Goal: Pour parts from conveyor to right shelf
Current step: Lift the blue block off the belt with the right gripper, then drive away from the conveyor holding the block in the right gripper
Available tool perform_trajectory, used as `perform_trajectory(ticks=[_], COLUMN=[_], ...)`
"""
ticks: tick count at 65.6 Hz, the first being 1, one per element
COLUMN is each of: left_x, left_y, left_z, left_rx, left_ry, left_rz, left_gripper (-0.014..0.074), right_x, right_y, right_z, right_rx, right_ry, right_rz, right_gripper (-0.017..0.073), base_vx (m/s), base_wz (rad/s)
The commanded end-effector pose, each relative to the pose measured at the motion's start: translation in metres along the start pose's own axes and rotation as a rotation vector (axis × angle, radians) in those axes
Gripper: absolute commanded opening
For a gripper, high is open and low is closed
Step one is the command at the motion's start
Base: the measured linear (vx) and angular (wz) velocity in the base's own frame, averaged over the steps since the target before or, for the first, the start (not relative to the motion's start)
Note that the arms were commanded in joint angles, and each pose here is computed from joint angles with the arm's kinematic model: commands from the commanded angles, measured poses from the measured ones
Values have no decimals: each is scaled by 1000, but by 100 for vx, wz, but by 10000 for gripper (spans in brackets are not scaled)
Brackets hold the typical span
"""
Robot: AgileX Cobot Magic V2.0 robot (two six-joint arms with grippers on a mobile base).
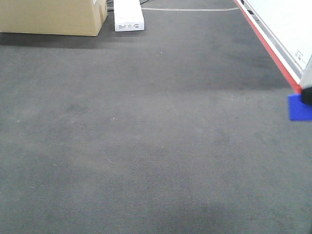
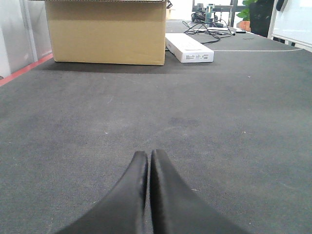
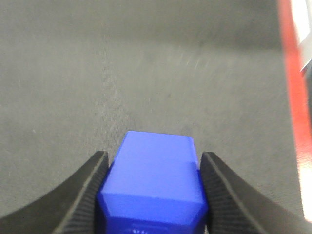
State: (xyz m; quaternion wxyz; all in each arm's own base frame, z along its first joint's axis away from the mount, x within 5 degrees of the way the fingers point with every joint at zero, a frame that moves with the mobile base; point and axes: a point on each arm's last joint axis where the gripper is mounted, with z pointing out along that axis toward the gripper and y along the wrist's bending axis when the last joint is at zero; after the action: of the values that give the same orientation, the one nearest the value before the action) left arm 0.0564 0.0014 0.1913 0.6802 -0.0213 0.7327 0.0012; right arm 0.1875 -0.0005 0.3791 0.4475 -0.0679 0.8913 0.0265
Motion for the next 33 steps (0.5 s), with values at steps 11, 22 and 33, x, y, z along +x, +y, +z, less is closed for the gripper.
perform_trajectory(ticks=[11, 22, 33], left_x=[-14, -14, -14], left_y=[0, 0, 0], left_z=[-2, -2, -2], left_rx=[6, 6, 6], left_ry=[-98, -98, -98], left_rz=[-16, -16, -16], left_gripper=[-6, -6, -6], right_x=[60, 106, 130], right_y=[16, 26, 32], right_z=[-56, -72, -81], right_rx=[79, 87, 92], right_ry=[-315, -379, -435], right_rz=[-17, -34, -46], right_gripper=[-5, -5, -5], base_vx=[0, 0, 0], base_wz=[0, 0, 0])
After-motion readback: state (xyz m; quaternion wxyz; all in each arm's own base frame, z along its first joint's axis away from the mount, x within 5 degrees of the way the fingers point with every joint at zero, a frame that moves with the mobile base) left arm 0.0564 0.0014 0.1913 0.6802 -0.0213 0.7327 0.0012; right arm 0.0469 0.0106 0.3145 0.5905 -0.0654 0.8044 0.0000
